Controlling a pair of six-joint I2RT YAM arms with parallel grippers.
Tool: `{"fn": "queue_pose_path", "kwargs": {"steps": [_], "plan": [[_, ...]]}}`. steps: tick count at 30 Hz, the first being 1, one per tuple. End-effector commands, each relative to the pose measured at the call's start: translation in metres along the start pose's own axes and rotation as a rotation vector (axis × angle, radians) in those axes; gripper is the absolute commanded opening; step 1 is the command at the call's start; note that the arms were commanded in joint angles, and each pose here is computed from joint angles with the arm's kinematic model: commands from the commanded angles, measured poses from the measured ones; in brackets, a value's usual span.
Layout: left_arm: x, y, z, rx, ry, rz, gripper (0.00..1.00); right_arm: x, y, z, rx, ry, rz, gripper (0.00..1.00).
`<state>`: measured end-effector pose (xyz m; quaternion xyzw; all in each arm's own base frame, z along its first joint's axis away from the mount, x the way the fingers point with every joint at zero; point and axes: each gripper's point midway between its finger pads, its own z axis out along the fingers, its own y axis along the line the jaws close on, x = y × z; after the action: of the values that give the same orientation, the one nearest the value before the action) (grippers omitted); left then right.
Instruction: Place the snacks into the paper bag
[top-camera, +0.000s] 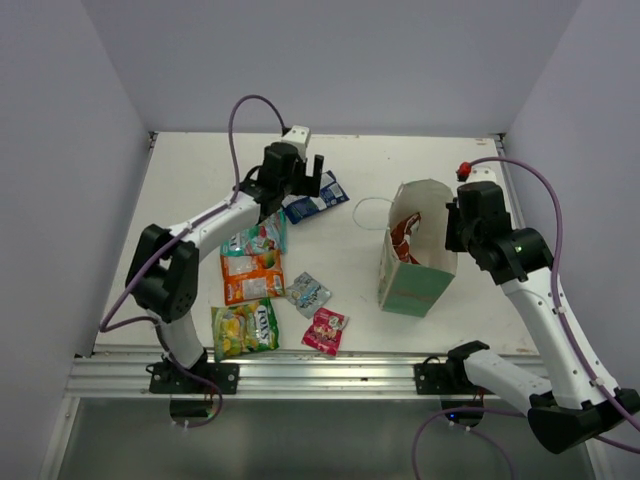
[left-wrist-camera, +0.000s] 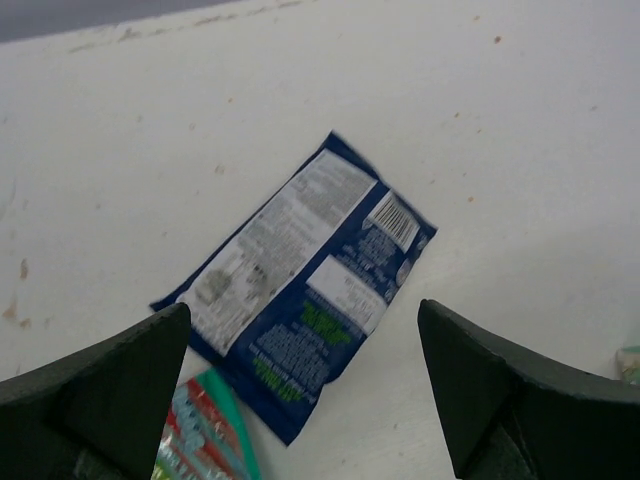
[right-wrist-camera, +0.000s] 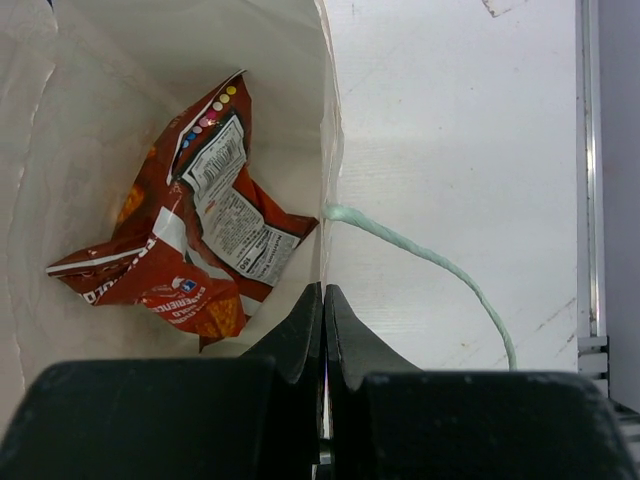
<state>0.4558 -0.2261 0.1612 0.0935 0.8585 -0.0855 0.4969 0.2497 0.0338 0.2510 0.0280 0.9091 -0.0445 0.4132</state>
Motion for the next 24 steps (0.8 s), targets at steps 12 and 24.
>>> {"fn": "queue_pose_path", "kwargs": {"steps": [12,24], "plan": [[0.062,-0.02,0.093,0.094,0.222,-0.013,1.0,-0.006,0.004,-0.001,-0.021,-0.024,0.006,0.0],[0.136,-0.014,0.091,0.092,0.402,0.006,0.58,-0.012,0.013,0.006,-0.047,-0.019,0.009,0.0]]}}
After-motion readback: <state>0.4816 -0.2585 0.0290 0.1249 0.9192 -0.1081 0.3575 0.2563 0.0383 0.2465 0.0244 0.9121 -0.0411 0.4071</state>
